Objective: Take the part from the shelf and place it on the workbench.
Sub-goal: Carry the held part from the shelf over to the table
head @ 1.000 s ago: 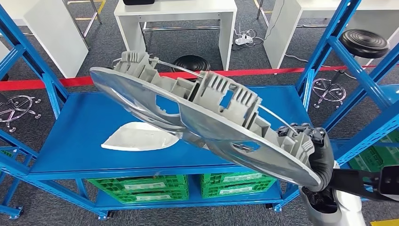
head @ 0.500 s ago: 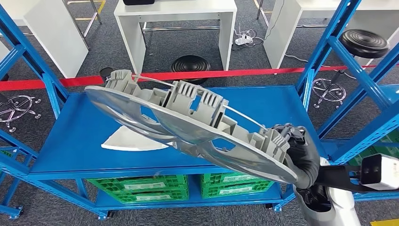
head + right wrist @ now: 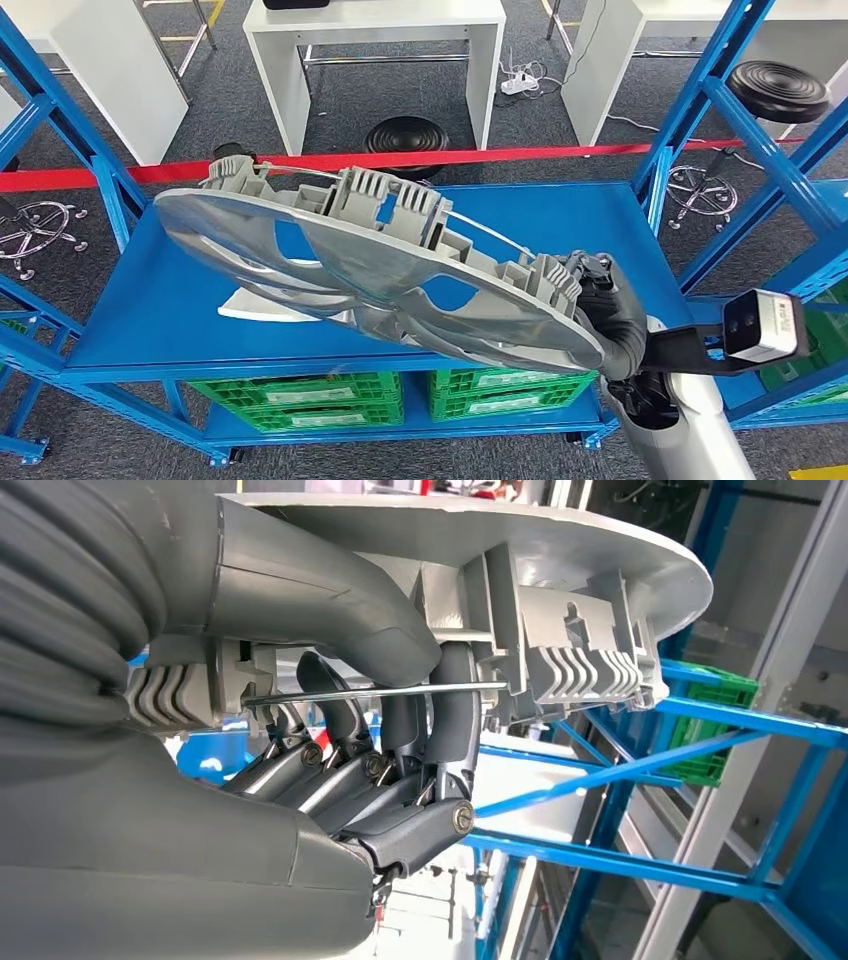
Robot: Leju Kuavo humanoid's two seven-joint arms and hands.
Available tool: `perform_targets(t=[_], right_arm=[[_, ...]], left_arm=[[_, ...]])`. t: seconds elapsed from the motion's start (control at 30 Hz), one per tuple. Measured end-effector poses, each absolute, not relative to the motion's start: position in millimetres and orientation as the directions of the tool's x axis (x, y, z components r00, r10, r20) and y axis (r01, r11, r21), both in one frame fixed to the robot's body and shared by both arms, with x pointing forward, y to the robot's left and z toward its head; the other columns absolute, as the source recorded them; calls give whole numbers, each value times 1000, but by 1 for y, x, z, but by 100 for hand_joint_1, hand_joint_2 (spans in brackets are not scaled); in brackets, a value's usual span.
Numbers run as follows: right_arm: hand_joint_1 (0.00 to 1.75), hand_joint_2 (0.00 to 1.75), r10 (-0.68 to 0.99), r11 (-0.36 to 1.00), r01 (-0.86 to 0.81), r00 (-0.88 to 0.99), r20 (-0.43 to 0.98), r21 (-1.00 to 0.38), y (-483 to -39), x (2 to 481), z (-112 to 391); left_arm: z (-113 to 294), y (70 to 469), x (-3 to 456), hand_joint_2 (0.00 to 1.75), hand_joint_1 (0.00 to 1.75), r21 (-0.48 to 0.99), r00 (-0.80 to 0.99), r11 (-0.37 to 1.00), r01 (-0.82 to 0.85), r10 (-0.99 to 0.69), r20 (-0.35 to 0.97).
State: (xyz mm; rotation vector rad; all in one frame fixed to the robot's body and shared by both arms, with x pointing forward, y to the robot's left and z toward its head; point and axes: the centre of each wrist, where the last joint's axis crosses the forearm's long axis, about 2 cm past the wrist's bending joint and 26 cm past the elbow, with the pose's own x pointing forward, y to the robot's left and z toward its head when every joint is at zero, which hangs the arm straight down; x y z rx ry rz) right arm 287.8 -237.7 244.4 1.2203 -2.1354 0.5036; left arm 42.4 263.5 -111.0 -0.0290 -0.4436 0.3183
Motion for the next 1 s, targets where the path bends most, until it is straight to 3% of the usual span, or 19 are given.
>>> perform_targets(t=[1.0], right_arm=[[175, 175, -686, 402, -916, -302, 662, -2, -207, 290, 252]], left_arm=[[-111, 272, 43, 175, 0, -66, 857, 952, -297, 297, 422]])
